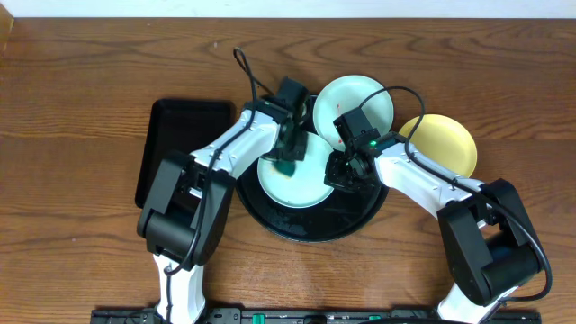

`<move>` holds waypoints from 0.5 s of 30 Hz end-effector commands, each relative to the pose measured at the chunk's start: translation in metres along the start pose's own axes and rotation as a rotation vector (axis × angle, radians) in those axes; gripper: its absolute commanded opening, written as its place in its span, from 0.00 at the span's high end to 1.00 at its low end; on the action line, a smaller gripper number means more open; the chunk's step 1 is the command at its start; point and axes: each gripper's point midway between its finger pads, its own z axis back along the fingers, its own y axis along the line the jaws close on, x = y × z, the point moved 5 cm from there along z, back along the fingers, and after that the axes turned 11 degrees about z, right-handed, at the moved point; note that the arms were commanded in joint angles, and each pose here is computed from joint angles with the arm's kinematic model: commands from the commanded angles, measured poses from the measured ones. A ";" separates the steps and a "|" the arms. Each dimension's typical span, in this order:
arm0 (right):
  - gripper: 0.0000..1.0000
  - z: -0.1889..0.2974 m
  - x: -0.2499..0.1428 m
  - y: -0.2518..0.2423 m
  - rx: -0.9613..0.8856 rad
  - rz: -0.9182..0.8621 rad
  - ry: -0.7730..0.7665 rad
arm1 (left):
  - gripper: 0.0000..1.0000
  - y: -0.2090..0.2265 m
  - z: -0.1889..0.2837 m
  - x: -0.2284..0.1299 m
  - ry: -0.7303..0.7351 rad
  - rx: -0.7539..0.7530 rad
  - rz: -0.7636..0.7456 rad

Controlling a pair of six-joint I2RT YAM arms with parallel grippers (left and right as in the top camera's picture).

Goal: Clean dirty plates on tray and stack at the side
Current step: 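Move the left gripper with the sponge away to the tray's left edge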

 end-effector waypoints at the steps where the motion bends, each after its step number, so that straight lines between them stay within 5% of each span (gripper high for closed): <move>1: 0.99 -0.004 -0.001 -0.002 -0.020 -0.001 0.011 | 0.92 -0.026 0.002 0.010 -0.014 -0.179 -0.113; 9: 0.99 -0.004 -0.001 -0.002 -0.020 0.000 0.011 | 0.92 0.005 0.004 0.042 -0.218 0.103 -0.085; 12: 0.99 -0.004 -0.001 -0.002 -0.017 0.000 0.012 | 0.92 0.035 0.013 0.050 -0.295 0.282 0.061; 15: 0.99 -0.004 -0.001 0.000 -0.002 0.020 0.010 | 0.92 0.052 0.027 0.054 -0.298 0.294 0.158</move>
